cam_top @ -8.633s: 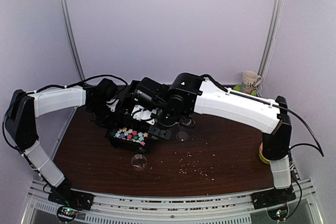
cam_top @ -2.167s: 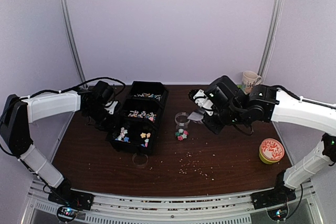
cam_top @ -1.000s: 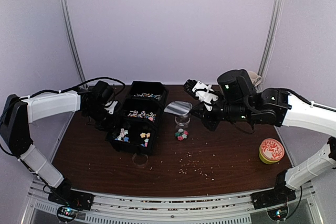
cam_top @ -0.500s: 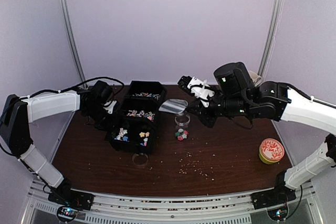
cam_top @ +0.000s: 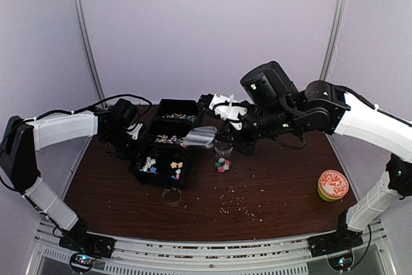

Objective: Pack the candies
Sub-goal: Adjust the fake candies in the storage box.

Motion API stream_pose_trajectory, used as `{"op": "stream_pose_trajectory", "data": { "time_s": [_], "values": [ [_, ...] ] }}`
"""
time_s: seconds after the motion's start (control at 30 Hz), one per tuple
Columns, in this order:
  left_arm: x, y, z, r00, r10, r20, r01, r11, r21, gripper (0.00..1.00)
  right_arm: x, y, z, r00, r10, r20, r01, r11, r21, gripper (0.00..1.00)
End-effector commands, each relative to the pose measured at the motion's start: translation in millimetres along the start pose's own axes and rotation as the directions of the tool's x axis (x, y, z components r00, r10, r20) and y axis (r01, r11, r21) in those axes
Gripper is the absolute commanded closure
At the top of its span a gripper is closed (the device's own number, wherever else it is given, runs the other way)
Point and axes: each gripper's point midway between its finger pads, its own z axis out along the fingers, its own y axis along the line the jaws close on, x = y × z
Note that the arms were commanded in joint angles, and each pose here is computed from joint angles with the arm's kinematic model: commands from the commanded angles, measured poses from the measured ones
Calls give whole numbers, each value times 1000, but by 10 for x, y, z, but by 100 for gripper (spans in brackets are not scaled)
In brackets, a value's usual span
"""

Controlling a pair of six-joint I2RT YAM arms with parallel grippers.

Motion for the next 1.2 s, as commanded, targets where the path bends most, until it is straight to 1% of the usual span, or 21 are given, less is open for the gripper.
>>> {"op": "stream_pose_trajectory", "data": {
  "time_s": [0.0, 0.2, 0.3, 0.43, 0.53, 0.63, 0.73, 0.8, 0.9, 0.97, 1.07, 1.17],
  "values": [
    [-601, -322, -419, 967, 40, 252, -72, 990, 122, 100, 17, 80, -53, 996, -35, -77, 35, 999, -4, 100],
    [-593, -364, -407, 968, 40, 246, -77, 986, 145, 100, 155, 331, 106, 977, -104, -183, 96, 994, -55, 100],
    [-591, -399, -415, 968, 36, 249, -80, 983, 165, 100, 158, 394, 268, 967, -113, -227, 105, 993, -44, 100],
    [-588, -540, -409, 967, 26, 254, -92, 963, 252, 100, 97, 392, 433, 960, -108, -259, 107, 994, -16, 100],
    [-555, -687, -368, 968, 3, 250, -94, 931, 353, 100, -26, 305, 437, 969, -72, -238, 83, 996, 36, 100],
    [-522, -703, -286, 975, -6, 223, -80, 924, 374, 100, -141, 271, 358, 980, -57, -193, 67, 997, 47, 100],
    [-531, -738, -295, 973, -6, 230, -87, 915, 394, 100, -236, 170, 263, 987, -34, -156, 49, 994, 94, 100],
    [-530, -827, -333, 969, -13, 246, -102, 888, 448, 100, -282, 120, 208, 990, -23, -138, 40, 992, 117, 100],
    [-537, -1003, -408, 965, -24, 260, -129, 824, 552, 100, -354, 60, 80, 995, -9, -100, 22, 991, 135, 100],
    [-542, -1044, -414, 965, -26, 262, -134, 807, 575, 100, -379, 61, 19, 997, -3, -76, 13, 992, 128, 100],
    [-554, -1000, -388, 966, -22, 259, -128, 828, 546, 100, -353, 71, -2, 996, -10, -85, 21, 993, 119, 100],
    [-569, -841, -338, 965, -1, 262, -118, 892, 437, 100, -272, 102, 39, 992, -26, -123, 39, 994, 107, 100]
  ]
}}
